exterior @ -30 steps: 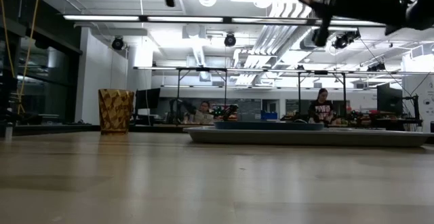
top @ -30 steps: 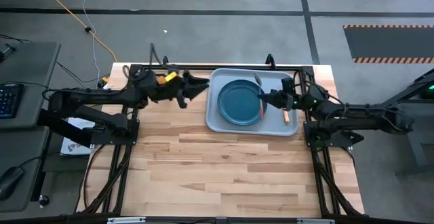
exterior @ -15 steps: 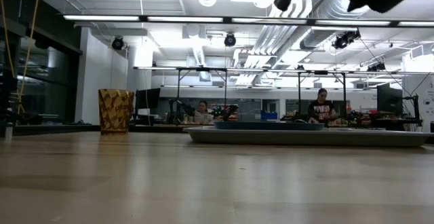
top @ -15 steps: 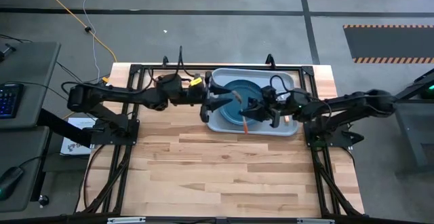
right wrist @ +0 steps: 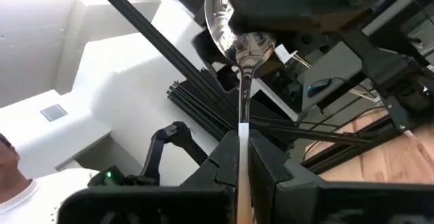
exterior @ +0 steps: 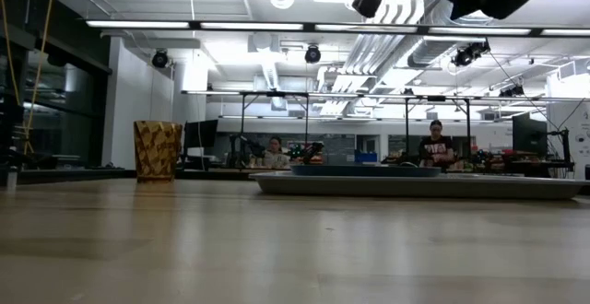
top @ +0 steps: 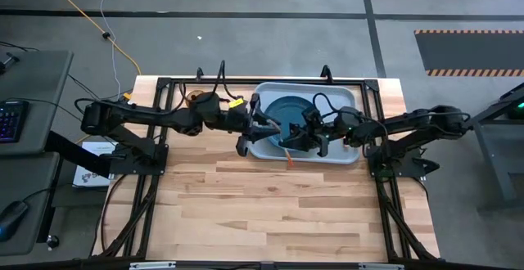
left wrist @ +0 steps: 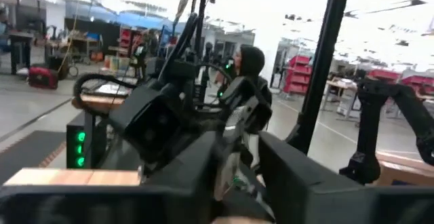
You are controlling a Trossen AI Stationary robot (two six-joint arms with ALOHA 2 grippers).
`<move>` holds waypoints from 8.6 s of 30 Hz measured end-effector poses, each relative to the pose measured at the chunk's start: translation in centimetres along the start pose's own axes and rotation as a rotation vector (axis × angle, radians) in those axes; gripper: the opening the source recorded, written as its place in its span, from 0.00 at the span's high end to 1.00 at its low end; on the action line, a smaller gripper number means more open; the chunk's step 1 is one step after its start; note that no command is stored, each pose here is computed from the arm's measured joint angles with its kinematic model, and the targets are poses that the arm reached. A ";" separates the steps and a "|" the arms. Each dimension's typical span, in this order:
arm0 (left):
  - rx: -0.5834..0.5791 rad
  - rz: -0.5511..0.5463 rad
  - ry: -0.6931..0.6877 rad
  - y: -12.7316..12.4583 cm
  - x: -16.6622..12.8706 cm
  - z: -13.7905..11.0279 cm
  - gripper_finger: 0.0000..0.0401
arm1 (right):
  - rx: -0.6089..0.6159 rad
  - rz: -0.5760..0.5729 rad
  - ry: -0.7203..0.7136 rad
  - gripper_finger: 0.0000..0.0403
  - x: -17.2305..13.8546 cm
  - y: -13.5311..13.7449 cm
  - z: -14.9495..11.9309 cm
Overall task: Pick and place plate/cup/fork/spoon on tray
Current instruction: Put the orange spoon on the blue tray to the right of the blue plate, then put the brown cup on the blue tray to the top left of the blue plate
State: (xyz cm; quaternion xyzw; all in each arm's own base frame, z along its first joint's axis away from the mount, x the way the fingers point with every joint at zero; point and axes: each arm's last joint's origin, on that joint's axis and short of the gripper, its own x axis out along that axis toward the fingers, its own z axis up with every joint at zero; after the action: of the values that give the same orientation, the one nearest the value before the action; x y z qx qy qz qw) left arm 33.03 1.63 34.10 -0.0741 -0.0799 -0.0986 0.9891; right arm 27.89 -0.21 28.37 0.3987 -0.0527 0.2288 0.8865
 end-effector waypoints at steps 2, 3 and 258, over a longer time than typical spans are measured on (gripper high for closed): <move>-0.003 0.008 0.017 0.1 -0.3 0.3 0.88 | 0.006 0.012 0.000 1.00 -0.1 0.2 0.1; -0.005 0.015 0.033 0.2 -0.6 0.4 0.94 | 0.015 0.021 0.003 1.00 -0.1 0.3 0.2; -0.222 0.837 1.314 23.4 1.6 -7.9 1.00 | -0.100 -0.866 -0.170 0.64 -11.7 1.2 8.0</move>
State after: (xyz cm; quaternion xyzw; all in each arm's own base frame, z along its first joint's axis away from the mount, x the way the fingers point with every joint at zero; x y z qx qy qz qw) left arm 40.59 22.68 23.59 -0.1229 0.5660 0.2511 0.7755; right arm 17.67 -9.62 31.37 0.3582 0.0355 -0.2000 0.9113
